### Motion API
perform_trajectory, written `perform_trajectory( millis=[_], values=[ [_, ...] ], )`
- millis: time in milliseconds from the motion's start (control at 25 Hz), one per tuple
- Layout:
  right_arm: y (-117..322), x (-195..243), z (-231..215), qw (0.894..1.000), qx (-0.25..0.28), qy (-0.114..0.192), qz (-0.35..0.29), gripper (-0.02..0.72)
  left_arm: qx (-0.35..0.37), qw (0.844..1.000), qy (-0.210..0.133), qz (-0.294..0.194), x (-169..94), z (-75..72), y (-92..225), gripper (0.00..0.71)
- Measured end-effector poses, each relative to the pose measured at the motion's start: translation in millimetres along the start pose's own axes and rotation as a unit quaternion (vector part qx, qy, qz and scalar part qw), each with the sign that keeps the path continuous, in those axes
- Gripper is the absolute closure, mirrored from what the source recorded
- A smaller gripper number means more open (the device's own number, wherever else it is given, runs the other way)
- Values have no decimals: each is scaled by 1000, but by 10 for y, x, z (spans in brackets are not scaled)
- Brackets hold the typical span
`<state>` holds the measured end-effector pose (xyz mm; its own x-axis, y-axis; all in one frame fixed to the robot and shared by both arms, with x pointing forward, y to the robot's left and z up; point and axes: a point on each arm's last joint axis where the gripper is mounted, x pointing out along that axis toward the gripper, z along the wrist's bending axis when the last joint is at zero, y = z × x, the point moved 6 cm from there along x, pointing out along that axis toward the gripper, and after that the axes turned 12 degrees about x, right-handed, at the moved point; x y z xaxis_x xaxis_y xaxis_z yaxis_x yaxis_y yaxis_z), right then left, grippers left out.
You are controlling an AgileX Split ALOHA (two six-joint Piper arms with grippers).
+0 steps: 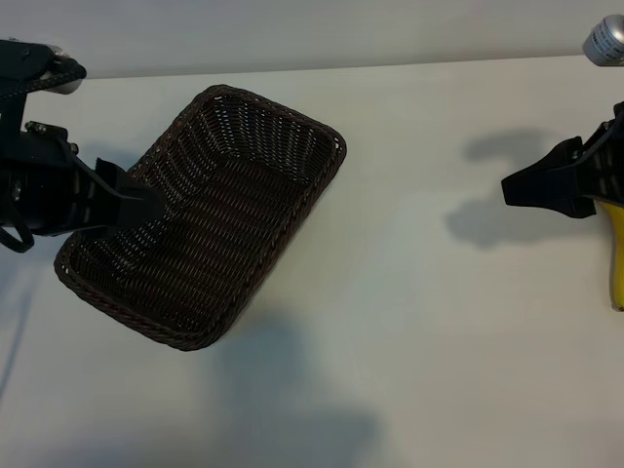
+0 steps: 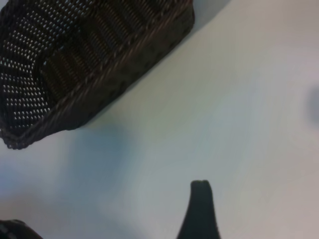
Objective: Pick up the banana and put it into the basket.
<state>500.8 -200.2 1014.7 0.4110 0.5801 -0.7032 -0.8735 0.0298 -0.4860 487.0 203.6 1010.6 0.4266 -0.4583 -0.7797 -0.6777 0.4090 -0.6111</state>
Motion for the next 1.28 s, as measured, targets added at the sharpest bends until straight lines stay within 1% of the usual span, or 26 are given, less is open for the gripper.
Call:
perform_trajectory(
  millis=[560,680,800,880,920,1040,1080,1160,1280],
  values=[
    [0,0,0,1000,1,0,0,118,-7,1000,-3,-5,0,10,-14,239],
    [0,0,0,1000,1,0,0,118,-54,998,6,7,-1,-20,21,239],
    [0,0,0,1000,1,0,0,118,-124,992,13,34,-10,-55,98,239],
    [0,0,0,1000,1,0,0,118,-181,982,4,57,-22,-48,169,239],
    [0,0,0,1000,1,0,0,118,-214,974,-4,68,-27,-37,204,239],
    [1,0,1,1000,2,0,0,118,-283,953,-56,95,-52,76,322,239],
    [1,0,1,1000,5,0,0,118,-313,941,-78,99,-63,125,354,239],
    [3,0,1,1000,6,0,1,118,-354,922,-117,101,-88,214,404,239],
    [4,0,2,1000,8,-1,1,118,-410,894,-154,93,-114,296,440,239]
  ],
)
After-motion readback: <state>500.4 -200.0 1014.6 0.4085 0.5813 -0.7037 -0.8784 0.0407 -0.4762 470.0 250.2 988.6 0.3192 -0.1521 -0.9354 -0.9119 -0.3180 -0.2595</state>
